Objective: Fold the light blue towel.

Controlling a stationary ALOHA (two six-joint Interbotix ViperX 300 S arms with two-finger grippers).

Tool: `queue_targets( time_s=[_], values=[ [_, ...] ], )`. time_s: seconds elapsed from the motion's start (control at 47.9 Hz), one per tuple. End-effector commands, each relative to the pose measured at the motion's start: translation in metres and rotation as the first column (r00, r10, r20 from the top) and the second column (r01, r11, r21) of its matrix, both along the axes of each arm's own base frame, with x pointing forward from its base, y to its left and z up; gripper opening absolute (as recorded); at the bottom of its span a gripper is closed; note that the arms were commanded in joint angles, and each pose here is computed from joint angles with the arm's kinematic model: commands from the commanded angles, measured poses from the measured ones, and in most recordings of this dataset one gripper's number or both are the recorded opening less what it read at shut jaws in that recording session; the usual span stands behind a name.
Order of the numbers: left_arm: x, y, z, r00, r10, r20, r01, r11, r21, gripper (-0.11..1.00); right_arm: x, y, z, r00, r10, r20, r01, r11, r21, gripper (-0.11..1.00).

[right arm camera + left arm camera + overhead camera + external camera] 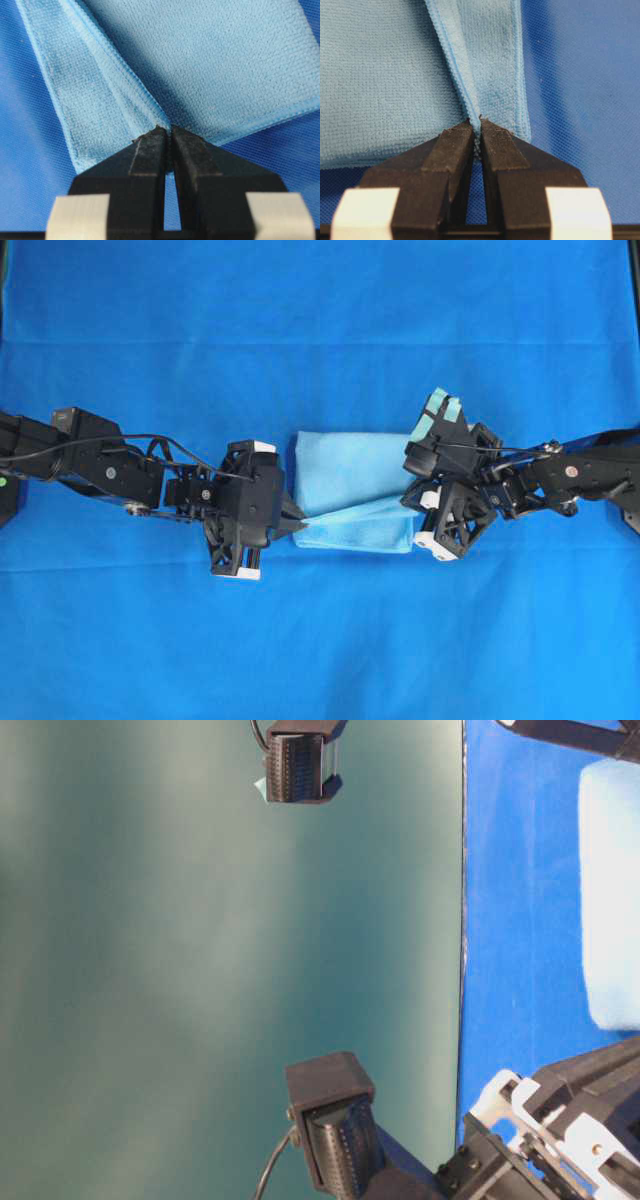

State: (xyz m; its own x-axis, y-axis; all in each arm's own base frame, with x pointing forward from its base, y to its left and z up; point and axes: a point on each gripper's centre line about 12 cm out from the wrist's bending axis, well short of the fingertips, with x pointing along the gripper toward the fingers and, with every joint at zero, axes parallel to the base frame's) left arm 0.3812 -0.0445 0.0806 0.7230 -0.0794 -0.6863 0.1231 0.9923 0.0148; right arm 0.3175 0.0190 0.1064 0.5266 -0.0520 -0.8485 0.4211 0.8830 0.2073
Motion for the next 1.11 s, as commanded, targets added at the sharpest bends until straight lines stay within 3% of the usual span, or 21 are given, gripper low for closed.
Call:
queue_targets(
  time_s=[0.0, 0.042, 0.084, 0.188, 0.251, 0.293, 0.334, 0.439, 0.564, 0.731, 1.087],
  values=[
    [0.002, -0.007, 0.007, 1.0, -0.018, 0.017, 0.018, 1.0, -0.001, 0.03, 0.003, 0.0, 0.004, 1.0, -0.001, 0.019, 0.001, 1.0, 0.005, 0.05],
    [0.002, -0.006, 0.009, 1.0, -0.017, 0.02, 0.017, 1.0, -0.002, 0.04, 0.004, 0.002, 0.006, 1.0, 0.005, 0.027, -0.006, 1.0, 0.007, 0.09],
    [0.003, -0.007, 0.012, 0.999, -0.021, 0.026, 0.021, 1.0, 0.0, 0.06, 0.005, 0.003, 0.007, 0.999, 0.009, 0.032, -0.009, 1.0, 0.008, 0.19],
    [0.003, -0.007, 0.028, 0.998, -0.022, 0.051, 0.022, 1.0, 0.0, 0.31, 0.012, 0.012, 0.015, 0.998, 0.036, 0.052, -0.036, 0.999, 0.001, 0.51],
    [0.002, -0.007, 0.04, 0.997, -0.028, 0.068, 0.028, 1.0, 0.002, 0.51, 0.015, 0.015, 0.022, 0.997, 0.048, 0.064, -0.048, 0.999, -0.007, 0.62],
    [0.001, -0.007, 0.049, 0.996, -0.028, 0.082, 0.029, 1.0, 0.001, 0.61, 0.016, 0.018, 0.028, 0.996, 0.054, 0.071, -0.054, 0.998, -0.014, 0.6],
    [0.0, -0.007, 0.06, 0.995, -0.03, 0.094, 0.03, 1.0, 0.0, 0.63, 0.017, 0.02, 0.034, 0.995, 0.059, 0.077, -0.058, 0.998, -0.022, 0.56],
    [-0.006, -0.006, 0.079, 0.994, -0.03, 0.108, 0.031, 1.0, -0.002, 0.55, 0.016, 0.026, 0.052, 0.994, 0.068, 0.086, -0.064, 0.997, -0.044, 0.53],
    [-0.016, -0.006, 0.097, 0.994, -0.034, 0.103, 0.034, 0.999, -0.003, 0.54, 0.01, 0.031, 0.07, 0.994, 0.072, 0.084, -0.066, 0.995, -0.072, 0.53],
    [-0.035, -0.004, 0.12, 0.994, -0.036, 0.107, 0.036, 0.999, -0.006, 0.54, -0.008, 0.037, 0.097, 0.992, 0.088, 0.094, -0.077, 0.99, -0.114, 0.53],
    [-0.095, 0.004, 0.17, 0.958, -0.031, 0.285, 0.039, 0.999, -0.024, 0.54, -0.068, 0.016, 0.142, 0.961, 0.119, 0.248, -0.073, 0.98, -0.186, 0.53]
  ],
)
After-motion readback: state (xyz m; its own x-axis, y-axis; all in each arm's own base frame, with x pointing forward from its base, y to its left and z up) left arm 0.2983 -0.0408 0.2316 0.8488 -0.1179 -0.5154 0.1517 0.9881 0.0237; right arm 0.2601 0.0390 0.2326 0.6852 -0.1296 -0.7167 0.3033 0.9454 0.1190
